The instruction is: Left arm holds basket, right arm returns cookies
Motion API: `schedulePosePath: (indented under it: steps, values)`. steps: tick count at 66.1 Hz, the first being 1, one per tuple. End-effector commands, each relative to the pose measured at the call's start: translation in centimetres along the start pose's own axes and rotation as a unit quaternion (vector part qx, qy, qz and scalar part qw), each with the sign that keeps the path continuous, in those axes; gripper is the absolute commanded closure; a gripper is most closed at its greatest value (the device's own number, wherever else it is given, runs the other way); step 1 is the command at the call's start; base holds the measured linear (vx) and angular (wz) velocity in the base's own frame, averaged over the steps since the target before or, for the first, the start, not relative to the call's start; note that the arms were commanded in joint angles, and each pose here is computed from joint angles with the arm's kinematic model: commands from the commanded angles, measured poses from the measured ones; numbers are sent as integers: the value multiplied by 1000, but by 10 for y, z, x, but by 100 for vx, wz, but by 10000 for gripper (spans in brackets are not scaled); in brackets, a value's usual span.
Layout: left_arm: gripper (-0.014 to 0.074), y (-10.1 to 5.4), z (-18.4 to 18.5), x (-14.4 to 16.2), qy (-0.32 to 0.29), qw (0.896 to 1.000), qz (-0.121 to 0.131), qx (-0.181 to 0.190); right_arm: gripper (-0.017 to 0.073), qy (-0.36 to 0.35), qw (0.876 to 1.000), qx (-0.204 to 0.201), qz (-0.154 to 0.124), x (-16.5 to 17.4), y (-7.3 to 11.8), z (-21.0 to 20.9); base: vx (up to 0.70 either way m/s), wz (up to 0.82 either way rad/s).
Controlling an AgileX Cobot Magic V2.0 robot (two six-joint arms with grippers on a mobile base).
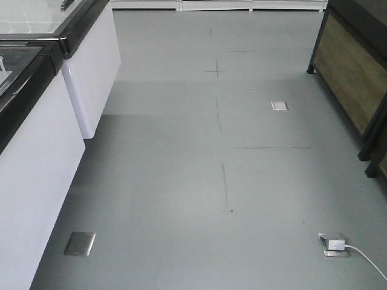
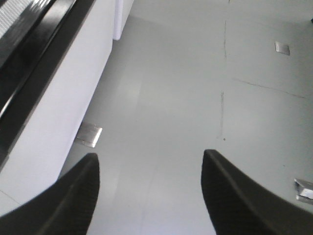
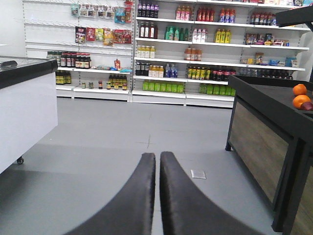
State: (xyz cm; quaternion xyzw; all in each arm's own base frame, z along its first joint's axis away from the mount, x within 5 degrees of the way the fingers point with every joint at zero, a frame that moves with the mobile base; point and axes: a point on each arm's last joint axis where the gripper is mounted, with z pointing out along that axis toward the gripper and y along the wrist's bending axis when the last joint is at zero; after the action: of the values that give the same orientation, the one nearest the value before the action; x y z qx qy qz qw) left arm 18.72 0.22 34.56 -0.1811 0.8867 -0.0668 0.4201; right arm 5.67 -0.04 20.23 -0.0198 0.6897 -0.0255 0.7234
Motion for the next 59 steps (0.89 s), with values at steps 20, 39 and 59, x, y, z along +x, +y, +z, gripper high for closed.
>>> schedulePosePath:
  steps: [20,39,59]
  values:
    - [150,-5,-22,-89,-45,972,-214,84,562,-34,999,2,-4,-1,0,-1,0,0]
    - [149,68,-58,-118,-125,935,-330,24,562,-34,999,2,-4,-1,0,-1,0,0]
    - [148,145,-57,-127,-146,905,-399,16,562,-34,999,2,-4,-1,0,-1,0,0]
